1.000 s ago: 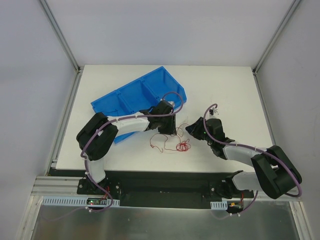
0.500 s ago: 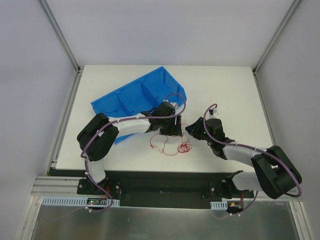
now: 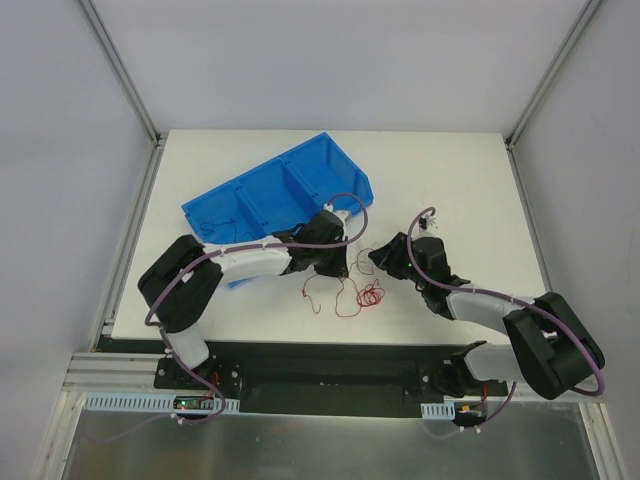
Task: Untangle the cables
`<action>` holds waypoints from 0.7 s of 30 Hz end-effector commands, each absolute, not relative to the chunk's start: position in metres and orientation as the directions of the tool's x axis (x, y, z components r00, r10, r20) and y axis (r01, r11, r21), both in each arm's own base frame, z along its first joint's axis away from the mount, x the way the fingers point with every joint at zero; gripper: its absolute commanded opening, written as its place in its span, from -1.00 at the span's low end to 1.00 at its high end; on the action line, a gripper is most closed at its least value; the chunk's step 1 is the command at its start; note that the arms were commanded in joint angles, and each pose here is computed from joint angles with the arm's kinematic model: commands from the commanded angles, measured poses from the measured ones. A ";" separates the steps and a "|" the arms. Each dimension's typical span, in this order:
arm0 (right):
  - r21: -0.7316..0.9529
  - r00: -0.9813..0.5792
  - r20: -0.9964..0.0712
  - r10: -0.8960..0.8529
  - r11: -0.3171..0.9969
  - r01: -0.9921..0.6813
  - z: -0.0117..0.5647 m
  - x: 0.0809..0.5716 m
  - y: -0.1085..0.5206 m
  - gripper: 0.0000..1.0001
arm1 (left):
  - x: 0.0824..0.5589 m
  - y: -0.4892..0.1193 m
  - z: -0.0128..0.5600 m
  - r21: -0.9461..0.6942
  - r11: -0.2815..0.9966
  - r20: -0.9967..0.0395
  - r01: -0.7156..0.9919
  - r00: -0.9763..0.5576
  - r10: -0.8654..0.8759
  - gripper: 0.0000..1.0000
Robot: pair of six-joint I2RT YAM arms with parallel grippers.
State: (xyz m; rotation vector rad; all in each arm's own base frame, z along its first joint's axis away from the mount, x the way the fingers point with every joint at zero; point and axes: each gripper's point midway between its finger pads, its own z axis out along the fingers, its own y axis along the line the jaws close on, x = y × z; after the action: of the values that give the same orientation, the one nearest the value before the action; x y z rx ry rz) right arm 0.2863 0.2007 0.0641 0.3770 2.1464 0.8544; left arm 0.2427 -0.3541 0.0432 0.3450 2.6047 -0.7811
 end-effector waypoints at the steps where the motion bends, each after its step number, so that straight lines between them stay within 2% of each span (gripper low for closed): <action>1: 0.700 -0.619 -0.593 0.515 0.710 -0.079 0.085 0.295 0.208 0.01 | 0.243 -0.354 0.101 -0.487 0.760 -0.568 0.430 -0.817 0.098 -1.00; 4: 0.704 -0.642 -0.591 0.488 0.701 -0.115 0.086 0.295 0.218 0.23 | 0.232 -0.350 0.109 -0.498 0.745 -0.558 0.444 -0.822 0.117 -1.00; 8: 0.700 -0.662 -0.605 0.442 0.692 -0.177 0.089 0.293 0.232 0.36 | 0.233 -0.352 0.127 -0.508 0.724 -0.586 0.467 -0.803 0.106 -1.00; 16: 0.686 -0.688 -0.601 0.407 0.704 -0.184 0.084 0.290 0.244 0.27 | 0.238 -0.362 0.172 -0.511 0.667 -0.654 0.542 -0.748 0.107 -1.00; 21: 0.675 -0.706 -0.574 0.416 0.728 -0.120 0.074 0.294 0.241 0.14 | 0.241 -0.353 0.234 -0.452 0.627 -0.783 0.634 -0.619 0.062 -1.00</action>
State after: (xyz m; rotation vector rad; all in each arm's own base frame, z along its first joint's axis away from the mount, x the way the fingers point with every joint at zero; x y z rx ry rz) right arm 0.2796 0.2351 0.0627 0.2089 2.2028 0.9296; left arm 0.2383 -0.3523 0.1473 0.4644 2.3492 -0.9065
